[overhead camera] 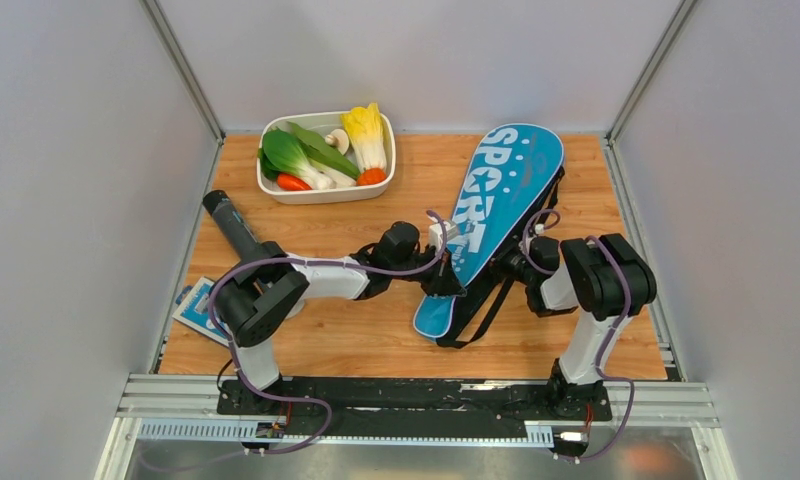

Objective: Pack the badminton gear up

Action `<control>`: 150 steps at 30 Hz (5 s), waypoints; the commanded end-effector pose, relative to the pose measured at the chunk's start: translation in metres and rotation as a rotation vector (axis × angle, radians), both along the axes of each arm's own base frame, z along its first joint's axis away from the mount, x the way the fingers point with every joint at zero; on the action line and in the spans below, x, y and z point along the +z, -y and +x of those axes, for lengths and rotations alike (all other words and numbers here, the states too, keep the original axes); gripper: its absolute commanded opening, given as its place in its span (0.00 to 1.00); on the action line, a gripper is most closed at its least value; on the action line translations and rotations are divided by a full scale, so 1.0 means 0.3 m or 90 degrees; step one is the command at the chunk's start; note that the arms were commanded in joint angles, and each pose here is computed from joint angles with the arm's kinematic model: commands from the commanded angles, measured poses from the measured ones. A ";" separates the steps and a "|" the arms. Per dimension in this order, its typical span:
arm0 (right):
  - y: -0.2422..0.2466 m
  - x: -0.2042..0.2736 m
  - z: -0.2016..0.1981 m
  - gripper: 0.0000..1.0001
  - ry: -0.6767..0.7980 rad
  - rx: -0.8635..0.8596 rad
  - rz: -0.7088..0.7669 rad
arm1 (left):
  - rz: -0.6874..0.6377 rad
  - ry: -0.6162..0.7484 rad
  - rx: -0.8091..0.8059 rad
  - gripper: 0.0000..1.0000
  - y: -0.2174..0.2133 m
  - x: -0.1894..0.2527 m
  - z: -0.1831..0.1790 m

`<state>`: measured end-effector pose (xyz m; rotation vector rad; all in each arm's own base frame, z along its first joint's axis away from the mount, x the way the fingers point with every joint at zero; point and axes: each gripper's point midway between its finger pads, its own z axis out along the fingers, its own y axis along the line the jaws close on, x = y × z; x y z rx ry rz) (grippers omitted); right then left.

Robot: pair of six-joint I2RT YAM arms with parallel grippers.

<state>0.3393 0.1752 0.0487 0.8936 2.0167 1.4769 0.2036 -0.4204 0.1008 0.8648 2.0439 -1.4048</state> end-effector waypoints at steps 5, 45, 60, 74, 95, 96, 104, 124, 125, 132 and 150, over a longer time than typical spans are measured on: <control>0.086 -0.039 -0.007 0.51 -0.085 -0.030 -0.168 | 0.011 -0.032 -0.060 0.34 0.033 -0.023 -0.113; 0.469 0.140 0.028 0.89 -0.008 -0.038 -0.469 | 0.139 0.026 0.132 0.40 -0.097 -0.034 0.015; 0.449 -0.062 0.020 0.65 -0.051 -0.011 -0.444 | 0.183 0.173 0.357 0.56 -0.397 0.226 0.145; 0.425 0.331 0.165 0.00 0.073 -0.066 -0.584 | 0.167 0.134 0.397 0.74 -0.609 0.287 0.223; 0.033 0.369 0.082 0.00 -0.187 -0.135 -0.345 | 0.125 0.543 0.218 0.73 -0.212 0.250 -0.178; 0.027 0.370 0.078 0.00 -0.192 -0.139 -0.337 | 0.143 0.549 0.220 0.74 -0.213 0.234 -0.175; 0.004 0.381 0.061 0.00 -0.196 -0.143 -0.314 | 0.279 0.629 0.287 0.76 -0.248 0.095 -0.082; -0.098 0.428 0.031 0.14 0.045 0.068 -0.331 | 0.326 0.526 0.338 0.00 -0.312 0.005 -0.036; -0.088 0.428 0.030 0.22 0.070 0.079 -0.356 | 0.319 0.498 0.349 0.00 -0.345 0.037 -0.008; 0.027 0.579 0.054 0.60 0.278 0.070 -0.511 | 0.214 0.328 0.310 0.00 -0.416 0.140 0.002; 0.755 0.443 0.171 0.50 0.208 -0.206 -0.596 | 0.157 0.077 0.320 0.00 -0.515 0.239 0.038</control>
